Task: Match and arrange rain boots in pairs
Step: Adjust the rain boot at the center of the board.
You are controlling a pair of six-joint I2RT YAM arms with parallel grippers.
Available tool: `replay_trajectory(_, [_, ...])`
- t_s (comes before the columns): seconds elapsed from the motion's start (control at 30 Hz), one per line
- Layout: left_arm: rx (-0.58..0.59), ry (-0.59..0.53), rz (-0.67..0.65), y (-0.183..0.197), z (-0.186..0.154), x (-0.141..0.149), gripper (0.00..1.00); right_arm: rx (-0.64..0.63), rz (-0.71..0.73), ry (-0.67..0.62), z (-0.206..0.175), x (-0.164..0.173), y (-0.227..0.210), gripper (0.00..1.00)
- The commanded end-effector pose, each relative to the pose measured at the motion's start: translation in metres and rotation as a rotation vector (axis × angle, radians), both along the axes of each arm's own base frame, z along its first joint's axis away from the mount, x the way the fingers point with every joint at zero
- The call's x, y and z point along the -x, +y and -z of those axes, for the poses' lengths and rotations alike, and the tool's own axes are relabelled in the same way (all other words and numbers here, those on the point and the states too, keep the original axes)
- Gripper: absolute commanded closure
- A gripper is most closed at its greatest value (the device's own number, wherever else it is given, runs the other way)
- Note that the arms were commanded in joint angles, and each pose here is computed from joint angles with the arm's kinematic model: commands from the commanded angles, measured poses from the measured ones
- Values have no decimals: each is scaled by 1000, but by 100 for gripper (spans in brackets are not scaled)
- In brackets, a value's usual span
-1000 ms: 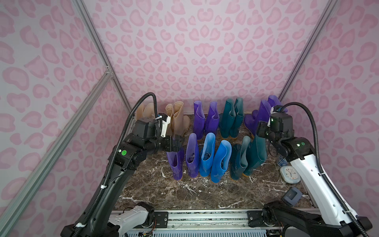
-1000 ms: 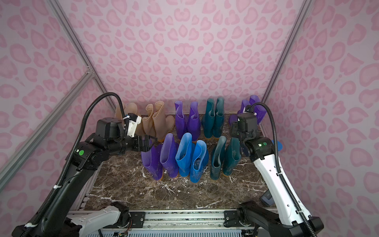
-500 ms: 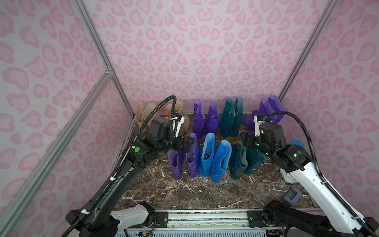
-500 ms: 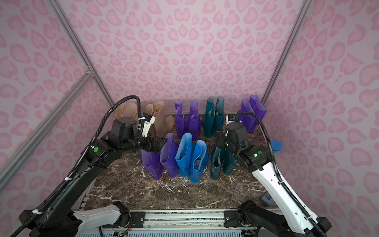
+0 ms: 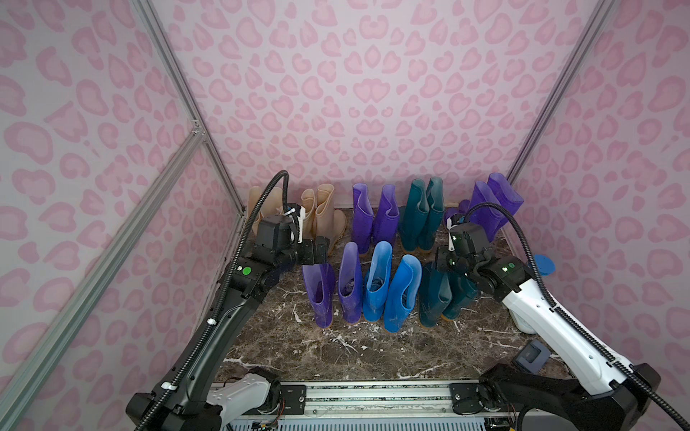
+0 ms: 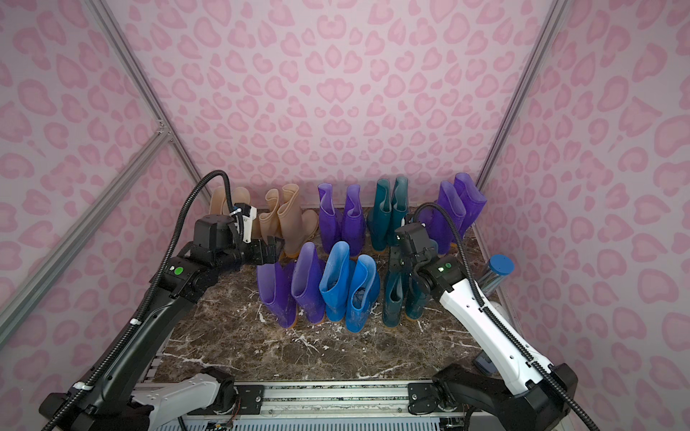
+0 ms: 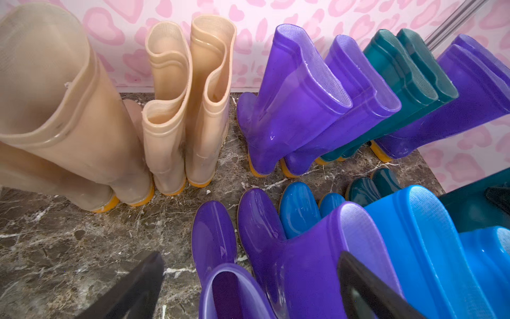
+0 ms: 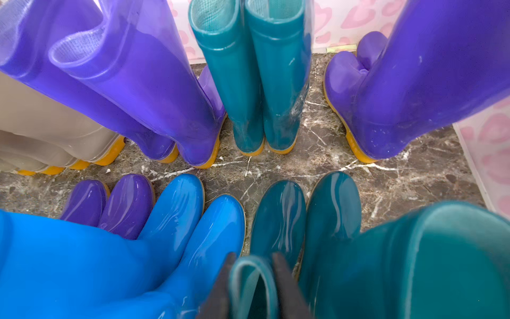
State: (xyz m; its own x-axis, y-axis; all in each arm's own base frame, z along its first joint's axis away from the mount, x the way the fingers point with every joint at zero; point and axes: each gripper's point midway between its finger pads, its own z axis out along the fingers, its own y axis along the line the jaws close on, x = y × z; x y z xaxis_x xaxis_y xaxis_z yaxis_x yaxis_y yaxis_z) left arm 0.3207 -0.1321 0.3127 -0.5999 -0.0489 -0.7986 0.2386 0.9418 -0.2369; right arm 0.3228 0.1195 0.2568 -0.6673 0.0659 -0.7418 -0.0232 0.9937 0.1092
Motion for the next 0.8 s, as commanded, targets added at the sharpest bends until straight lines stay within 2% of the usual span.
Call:
replay_trajectory(0.0, [48, -44, 18, -5, -10, -4, 1, 18, -59, -49, -12, -11, 9, 94])
replay_trajectory(0.07, [53, -47, 23, -5, -10, -5, 1, 10, -109, -64, -17, -11, 17, 100])
replay_trajectory(0.23, [54, -38, 29, -5, -6, -5, 1, -5, -185, -84, -17, -2, 24, 100])
replay_trajectory(0.33, [59, -36, 34, -6, -6, -5, 1, -1, -140, -57, -3, 1, 11, 99])
replay_trajectory(0.37, [61, -33, 36, -7, -5, -5, 1, -2, -114, -46, 1, 1, 4, 90])
replay_trajectory(0.43, [63, -28, 41, -8, -4, -5, 1, -14, -77, -32, 4, 0, -7, 80])
replay_trajectory(0.5, [65, -25, 41, -8, -4, -5, 1, -22, -70, -45, -3, 1, -10, 54])
replay_trajectory(0.53, [65, -23, 40, -8, -3, -5, 1, -27, -58, -61, -13, 2, -12, 49])
replay_trajectory(0.63, [69, -23, 45, -9, -4, -5, 1, -43, -19, -134, -50, 5, -20, 40])
replay_trajectory(0.7, [72, -25, 50, -9, -5, -4, 1, 7, 57, -166, -64, 5, -38, 36])
replay_trajectory(0.77, [73, -31, 51, -9, -6, -3, 1, 85, 169, -159, -61, 3, -68, 32])
